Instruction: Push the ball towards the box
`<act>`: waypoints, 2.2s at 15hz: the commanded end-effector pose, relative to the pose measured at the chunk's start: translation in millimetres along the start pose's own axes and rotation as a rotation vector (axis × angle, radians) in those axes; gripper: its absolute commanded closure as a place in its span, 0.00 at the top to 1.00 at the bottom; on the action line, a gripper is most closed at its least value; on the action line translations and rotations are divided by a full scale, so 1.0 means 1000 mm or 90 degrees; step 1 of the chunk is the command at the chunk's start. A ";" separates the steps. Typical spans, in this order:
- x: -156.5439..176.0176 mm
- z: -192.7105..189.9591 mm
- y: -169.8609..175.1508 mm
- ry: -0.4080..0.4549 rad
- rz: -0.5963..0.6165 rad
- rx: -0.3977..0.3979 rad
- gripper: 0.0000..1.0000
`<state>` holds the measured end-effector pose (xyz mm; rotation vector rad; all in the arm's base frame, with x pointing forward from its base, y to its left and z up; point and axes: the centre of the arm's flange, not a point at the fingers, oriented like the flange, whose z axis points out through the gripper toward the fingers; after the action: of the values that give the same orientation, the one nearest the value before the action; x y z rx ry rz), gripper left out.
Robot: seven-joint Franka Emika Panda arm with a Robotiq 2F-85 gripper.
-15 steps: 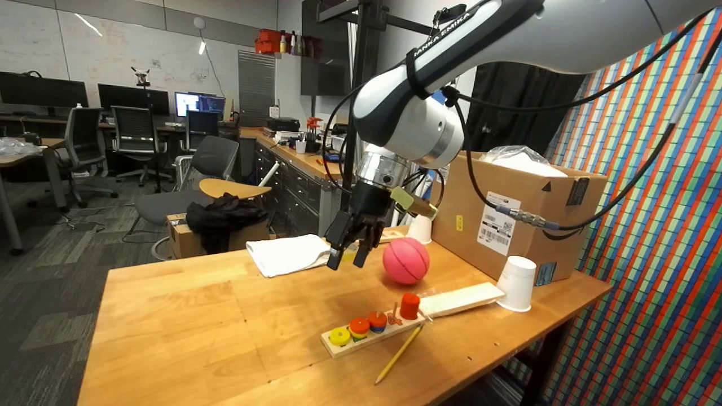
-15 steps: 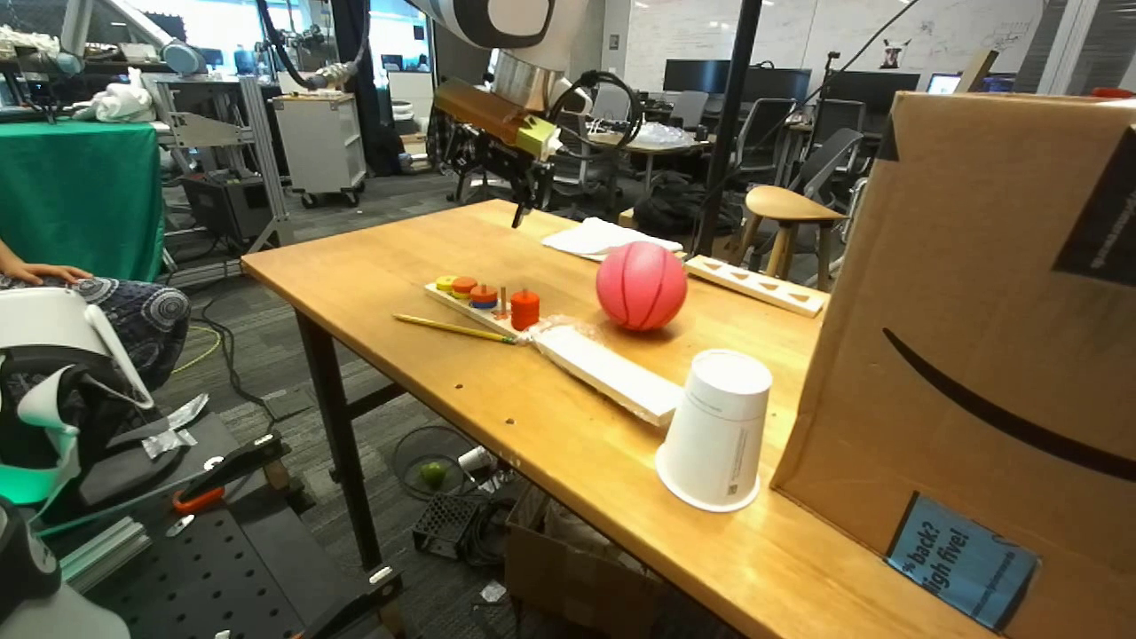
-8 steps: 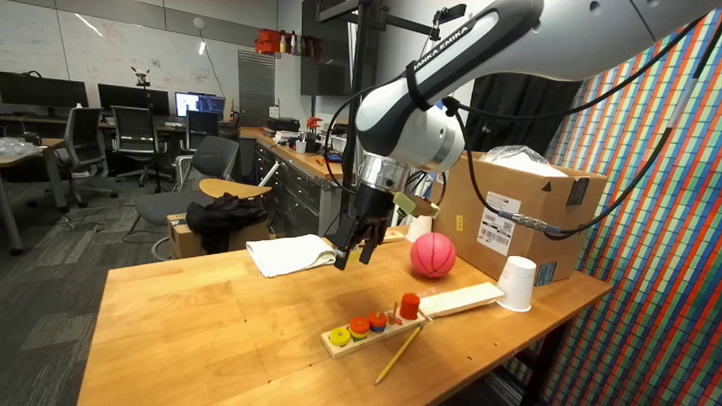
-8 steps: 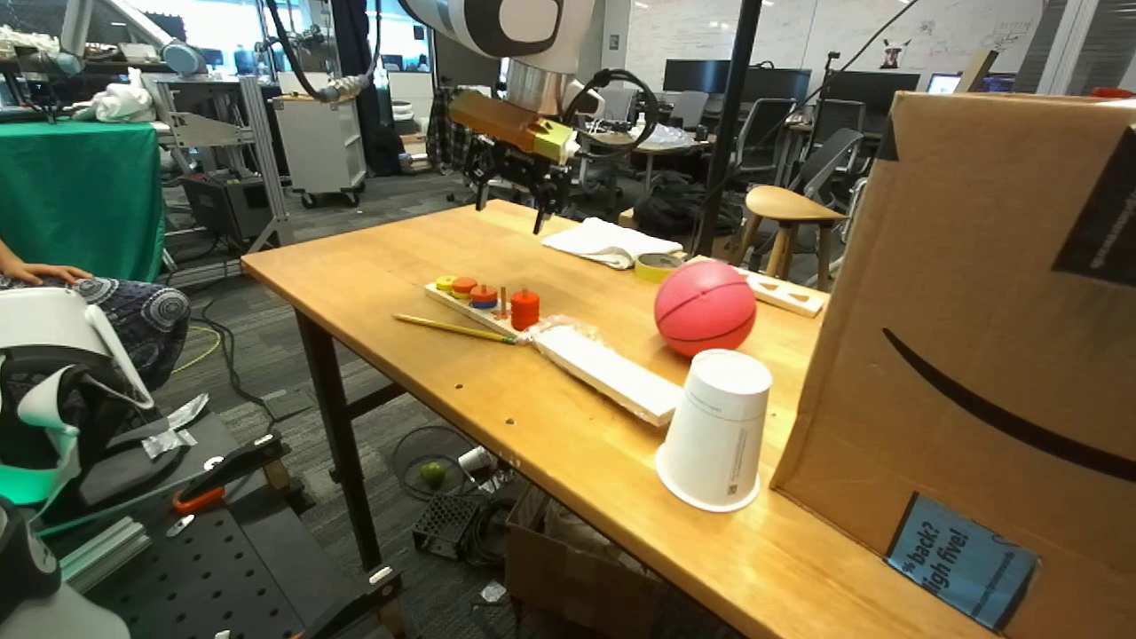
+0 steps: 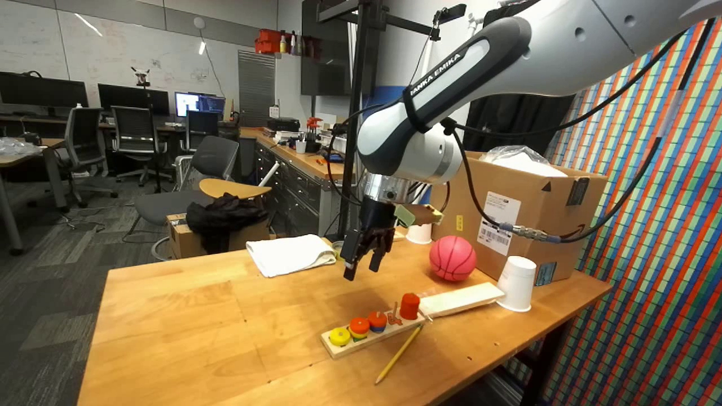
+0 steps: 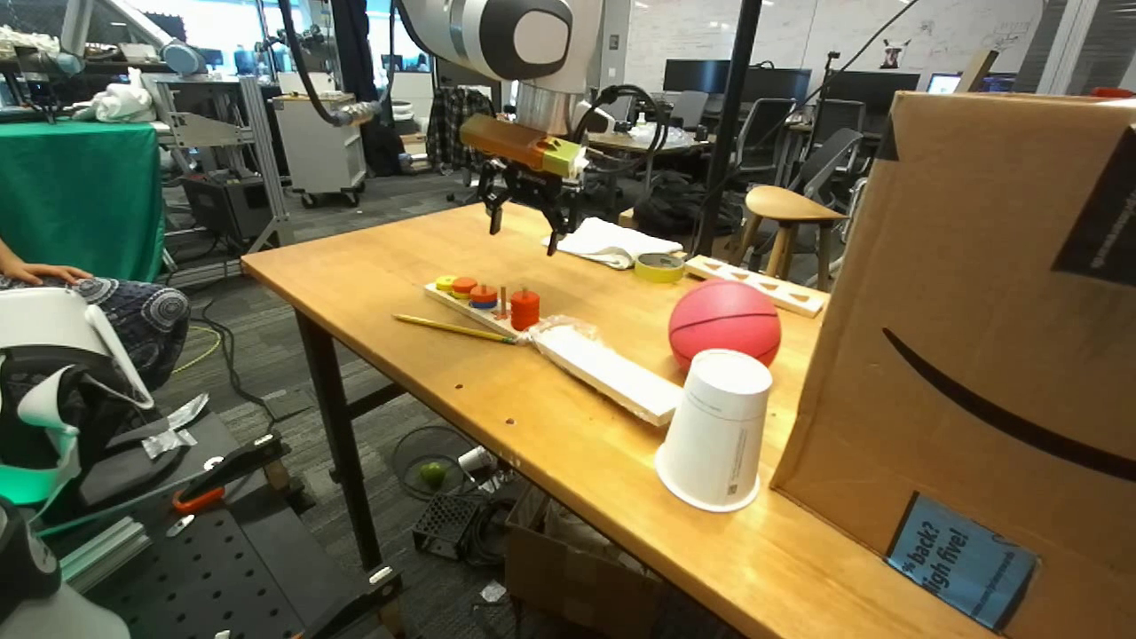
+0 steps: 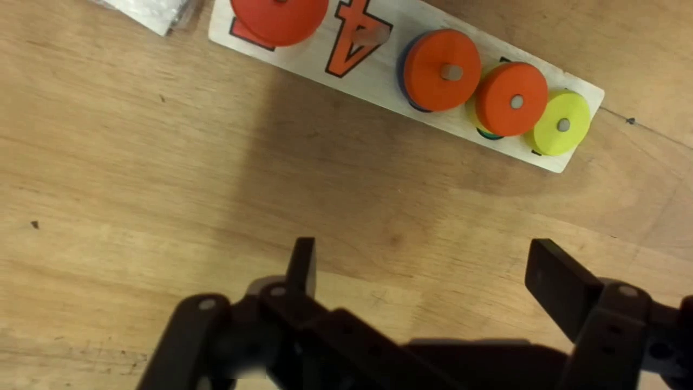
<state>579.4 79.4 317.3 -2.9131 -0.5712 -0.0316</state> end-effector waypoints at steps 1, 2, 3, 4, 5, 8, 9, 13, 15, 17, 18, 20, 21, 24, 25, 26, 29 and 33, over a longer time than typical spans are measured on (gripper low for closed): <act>0.005 0.002 0.011 -0.008 0.028 -0.026 1.00; 0.004 0.004 0.015 -0.014 0.032 -0.035 1.00; 0.002 0.005 0.019 -0.021 0.039 -0.043 1.00; 0.000 0.006 0.024 -0.027 0.046 -0.048 1.00; -0.001 0.008 0.028 -0.031 0.054 -0.054 1.00; -0.005 0.010 0.039 -0.039 0.072 -0.063 1.00; -0.006 0.010 0.041 -0.040 0.075 -0.066 1.00; -0.006 0.007 0.066 -0.072 0.081 -0.108 1.00; -0.008 -0.013 0.100 -0.049 0.119 -0.184 1.00; -0.019 -0.065 0.129 0.005 0.150 -0.225 1.00; -0.024 -0.089 0.139 0.028 0.162 -0.247 1.00; -0.036 -0.129 0.150 0.070 0.173 -0.301 1.00; -0.040 -0.144 0.152 0.088 0.178 -0.330 1.00; -0.040 -0.156 0.144 0.136 0.187 -0.426 1.00; -0.037 -0.156 0.139 0.147 0.185 -0.453 1.00; -0.035 -0.155 0.132 0.150 0.178 -0.466 1.00; -0.027 -0.141 0.109 0.153 0.158 -0.479 1.00; -0.021 -0.125 0.087 0.141 0.136 -0.473 1.00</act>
<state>604.7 -44.6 424.7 -3.5886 -0.2075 -0.6262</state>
